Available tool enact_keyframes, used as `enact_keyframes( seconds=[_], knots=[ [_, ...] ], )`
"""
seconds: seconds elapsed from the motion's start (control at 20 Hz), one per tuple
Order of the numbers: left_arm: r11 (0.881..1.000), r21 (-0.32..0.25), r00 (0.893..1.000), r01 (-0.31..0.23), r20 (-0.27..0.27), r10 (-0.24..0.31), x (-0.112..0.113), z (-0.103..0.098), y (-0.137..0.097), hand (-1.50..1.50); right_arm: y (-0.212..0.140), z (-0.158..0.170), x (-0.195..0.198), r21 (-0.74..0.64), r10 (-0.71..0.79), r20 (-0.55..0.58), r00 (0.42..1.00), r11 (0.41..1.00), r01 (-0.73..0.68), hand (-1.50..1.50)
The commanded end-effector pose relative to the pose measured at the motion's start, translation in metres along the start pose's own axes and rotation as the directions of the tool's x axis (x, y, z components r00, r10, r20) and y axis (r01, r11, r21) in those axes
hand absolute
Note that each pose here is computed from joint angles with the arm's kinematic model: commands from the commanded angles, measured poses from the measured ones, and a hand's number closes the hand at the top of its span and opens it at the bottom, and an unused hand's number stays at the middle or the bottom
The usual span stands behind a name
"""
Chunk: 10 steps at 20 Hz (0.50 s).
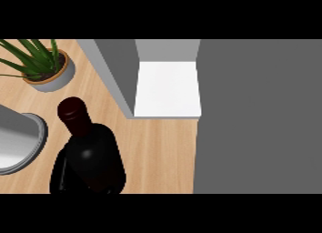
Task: Pick up the wine, place it into the cabinet and close the cabinet
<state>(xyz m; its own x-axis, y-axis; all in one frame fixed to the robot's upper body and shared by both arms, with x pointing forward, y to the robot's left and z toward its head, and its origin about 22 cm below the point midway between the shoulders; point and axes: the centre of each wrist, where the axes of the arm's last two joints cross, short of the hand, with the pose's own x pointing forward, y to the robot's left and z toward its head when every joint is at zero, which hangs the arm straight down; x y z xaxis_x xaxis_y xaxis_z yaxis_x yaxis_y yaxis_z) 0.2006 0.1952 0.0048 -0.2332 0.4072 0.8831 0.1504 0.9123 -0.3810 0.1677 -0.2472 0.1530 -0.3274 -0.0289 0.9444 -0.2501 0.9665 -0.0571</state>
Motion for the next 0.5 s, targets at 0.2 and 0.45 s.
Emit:
enact_keyframes(
  seconds=[0.2, 0.45],
  knots=[
    [1.0, -0.011, 1.0, 0.01, -0.013, -0.011, 0.018, -0.052, -0.053, 1.5, 0.009, 0.012, 0.009, -0.001, -0.006, -0.004, 1.0, 1.0, 0.006, -1.5],
    [0.997, 0.008, 0.996, 0.073, 0.046, -0.073, -0.008, -0.082, -0.062, 1.5, 0.012, -0.002, 0.002, -0.004, -0.004, 0.002, 1.0, 1.0, 0.004, -1.5]
  ],
)
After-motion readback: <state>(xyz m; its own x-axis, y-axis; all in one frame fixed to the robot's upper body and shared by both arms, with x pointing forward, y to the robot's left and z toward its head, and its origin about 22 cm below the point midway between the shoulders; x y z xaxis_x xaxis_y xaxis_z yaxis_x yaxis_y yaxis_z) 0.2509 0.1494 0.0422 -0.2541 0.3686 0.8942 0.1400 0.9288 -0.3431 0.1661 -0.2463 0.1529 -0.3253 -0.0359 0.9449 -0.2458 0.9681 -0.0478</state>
